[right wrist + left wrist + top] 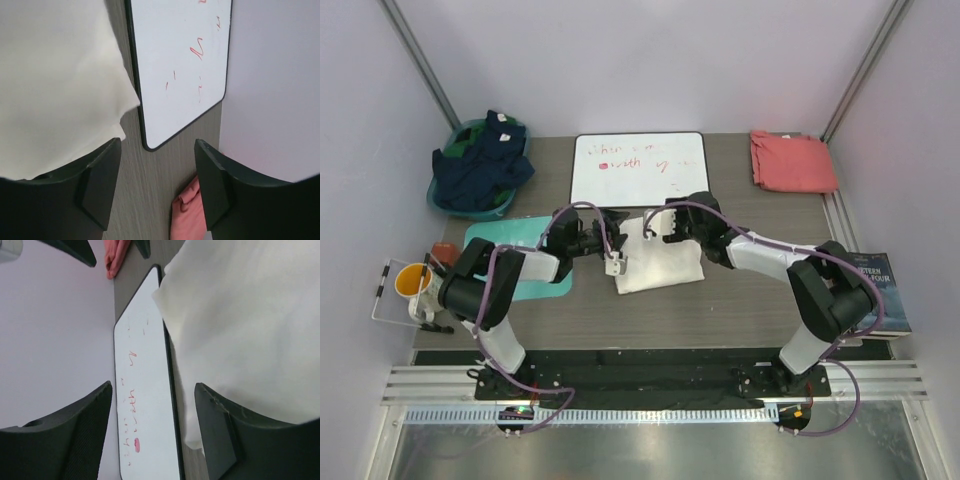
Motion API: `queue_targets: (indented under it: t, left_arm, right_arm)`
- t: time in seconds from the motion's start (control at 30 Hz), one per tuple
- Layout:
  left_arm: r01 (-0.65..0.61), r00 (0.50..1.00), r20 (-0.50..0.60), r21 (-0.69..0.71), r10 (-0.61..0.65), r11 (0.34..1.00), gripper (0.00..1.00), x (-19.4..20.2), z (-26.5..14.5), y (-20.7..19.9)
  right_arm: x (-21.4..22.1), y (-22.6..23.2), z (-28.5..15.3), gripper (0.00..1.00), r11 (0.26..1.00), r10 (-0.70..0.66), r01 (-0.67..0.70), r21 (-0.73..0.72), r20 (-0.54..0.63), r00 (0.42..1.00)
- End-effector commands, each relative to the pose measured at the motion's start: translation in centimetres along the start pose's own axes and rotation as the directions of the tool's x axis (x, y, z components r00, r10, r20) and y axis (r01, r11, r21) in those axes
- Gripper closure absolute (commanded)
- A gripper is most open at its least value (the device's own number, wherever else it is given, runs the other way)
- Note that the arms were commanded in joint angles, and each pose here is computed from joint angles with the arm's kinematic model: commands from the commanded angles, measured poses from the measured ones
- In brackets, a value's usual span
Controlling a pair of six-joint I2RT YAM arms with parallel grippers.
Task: Fold and stack the t-shirts
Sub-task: Fold the tshirt, then neatly place the folded tshirt to the corner
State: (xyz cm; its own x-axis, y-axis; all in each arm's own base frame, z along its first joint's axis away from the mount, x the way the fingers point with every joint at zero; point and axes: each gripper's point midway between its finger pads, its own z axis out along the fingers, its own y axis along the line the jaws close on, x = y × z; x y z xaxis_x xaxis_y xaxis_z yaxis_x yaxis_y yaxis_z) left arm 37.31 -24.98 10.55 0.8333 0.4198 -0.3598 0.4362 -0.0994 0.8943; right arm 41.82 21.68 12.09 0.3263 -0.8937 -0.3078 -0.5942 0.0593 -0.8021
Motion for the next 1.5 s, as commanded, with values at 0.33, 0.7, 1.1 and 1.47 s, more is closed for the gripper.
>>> queue_targets:
  t: [0.33,0.7,1.1,1.47]
  left_arm:
    - [-0.114,0.993,-0.012,-0.333,0.117,0.936,0.69,-1.4,-1.8,9.5]
    - [0.193,0.973,0.099,0.157,-0.209,0.969,1.0,-6.2,-2.7,-0.5]
    - [0.098,0.994,0.025,0.233,-0.107,0.968,1.0,-3.5,4.0,-1.1]
    - [0.022,1.0,0.014,0.259,-0.027,0.966,1.0,-1.6,9.1,-2.1]
  right_arm:
    - [3.3,0.6,-1.5,0.4,0.762,0.585,-0.622,-0.179,-0.221,0.78]
    - [6.6,5.4,-2.3,0.4,-0.042,0.875,-0.902,-0.429,-0.451,0.174]
    - [6.1,7.6,-2.0,0.37,-0.328,0.821,-0.784,-0.527,-0.57,0.04]
    - [5.6,7.7,-2.4,0.29,-0.312,0.83,-0.782,-0.539,-0.556,0.052]
